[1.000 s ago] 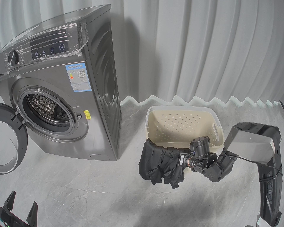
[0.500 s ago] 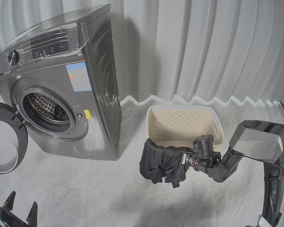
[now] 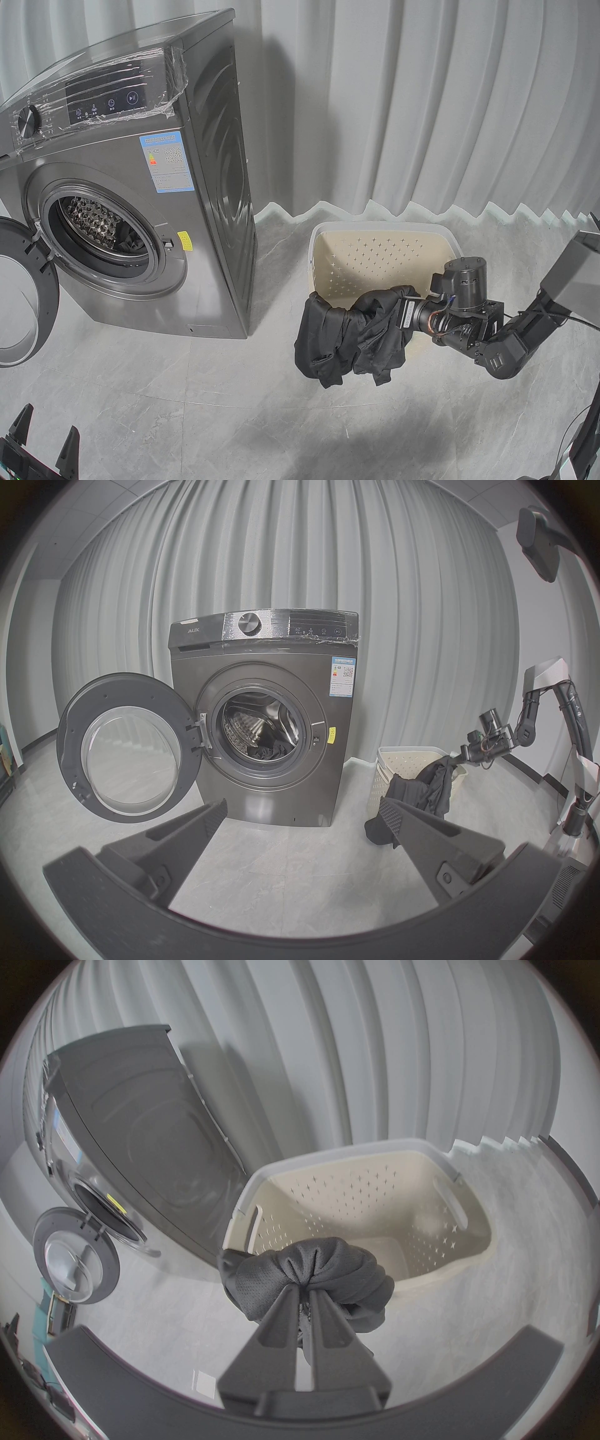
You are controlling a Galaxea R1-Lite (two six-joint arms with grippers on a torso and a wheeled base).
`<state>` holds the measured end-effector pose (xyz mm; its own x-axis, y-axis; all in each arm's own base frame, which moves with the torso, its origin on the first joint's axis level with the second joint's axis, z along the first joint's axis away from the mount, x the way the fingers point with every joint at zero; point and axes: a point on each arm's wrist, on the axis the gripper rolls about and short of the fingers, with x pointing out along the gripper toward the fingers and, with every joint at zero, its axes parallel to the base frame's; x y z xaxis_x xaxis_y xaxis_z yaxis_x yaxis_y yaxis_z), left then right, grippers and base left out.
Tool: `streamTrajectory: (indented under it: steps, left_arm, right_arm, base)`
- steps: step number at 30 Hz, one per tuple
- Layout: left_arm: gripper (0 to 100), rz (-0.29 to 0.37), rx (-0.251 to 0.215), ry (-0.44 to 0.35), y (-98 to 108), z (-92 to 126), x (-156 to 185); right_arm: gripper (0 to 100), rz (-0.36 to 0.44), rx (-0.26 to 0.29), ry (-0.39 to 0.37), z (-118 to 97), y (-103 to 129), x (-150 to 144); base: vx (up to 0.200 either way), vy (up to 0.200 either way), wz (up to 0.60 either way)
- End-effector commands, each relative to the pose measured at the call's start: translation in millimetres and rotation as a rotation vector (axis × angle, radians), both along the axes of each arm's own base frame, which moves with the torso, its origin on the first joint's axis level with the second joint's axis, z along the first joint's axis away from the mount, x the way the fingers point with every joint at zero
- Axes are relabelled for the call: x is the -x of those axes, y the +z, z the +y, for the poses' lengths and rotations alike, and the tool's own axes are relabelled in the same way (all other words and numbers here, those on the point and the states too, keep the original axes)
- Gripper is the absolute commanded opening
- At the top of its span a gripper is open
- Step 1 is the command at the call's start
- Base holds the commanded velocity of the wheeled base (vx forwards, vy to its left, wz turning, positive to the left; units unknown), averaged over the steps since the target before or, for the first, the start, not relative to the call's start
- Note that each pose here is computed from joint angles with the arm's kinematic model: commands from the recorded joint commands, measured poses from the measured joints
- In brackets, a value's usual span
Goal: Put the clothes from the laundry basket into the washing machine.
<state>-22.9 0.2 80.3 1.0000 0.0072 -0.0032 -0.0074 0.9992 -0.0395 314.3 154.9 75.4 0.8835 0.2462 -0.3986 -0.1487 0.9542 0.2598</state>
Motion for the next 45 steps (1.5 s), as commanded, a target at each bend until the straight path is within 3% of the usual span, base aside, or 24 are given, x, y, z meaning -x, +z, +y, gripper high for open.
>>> streamTrajectory:
  steps: [1, 14, 19, 26, 29, 33, 36, 45]
  left_arm:
    - [100, 0.001, 0.0, 0.0, -4.8, 0.0, -0.1]
    - [100, 0.001, 0.005, -0.001, -4.8, 0.0, -0.1]
    - [100, 0.001, 0.003, -0.001, -4.8, 0.0, -0.1]
    - [100, 0.001, 0.003, -0.001, -4.8, 0.0, -0.1]
    - [100, -0.002, 0.005, 0.0, -4.4, 0.0, 0.2]
    - [100, 0.0, 0.005, -0.001, -4.4, 0.0, 0.0]
    - [100, 0.0, 0.005, -0.001, -4.4, 0.0, 0.0]
    - [100, 0.0, 0.005, -0.001, -4.4, 0.0, 0.0]
  right_arm:
    - [0, -0.11, -0.053, 0.004, -5.4, 42.8, 13.0]
    - [0, -0.334, -0.181, 0.086, -11.9, 122.4, 74.7]
    - [0, -0.425, -0.089, 0.094, -28.7, 132.3, 89.5]
    - [0, -0.607, -0.132, 0.156, -28.3, 166.1, 117.8]
    - [0, -0.625, -0.145, 0.184, -26.9, 170.6, 127.1]
    - [0, -0.639, -0.102, 0.195, -27.6, 168.7, 131.0]
    - [0, -0.643, -0.076, 0.19, -28.9, 167.2, 130.5]
    - [0, -0.63, -0.068, 0.161, -30.4, 164.1, 130.9]
  base:
    - [0.0, 0.0, 0.0]
    - [0.0, 0.0, 0.0]
    - [0.0, 0.0, 0.0]
    - [0.0, 0.0, 0.0]
    - [0.0, 0.0, 0.0]
    - [0.0, 0.0, 0.0]
    - [0.0, 0.0, 0.0]
    - [-0.067, 0.0, 0.0]
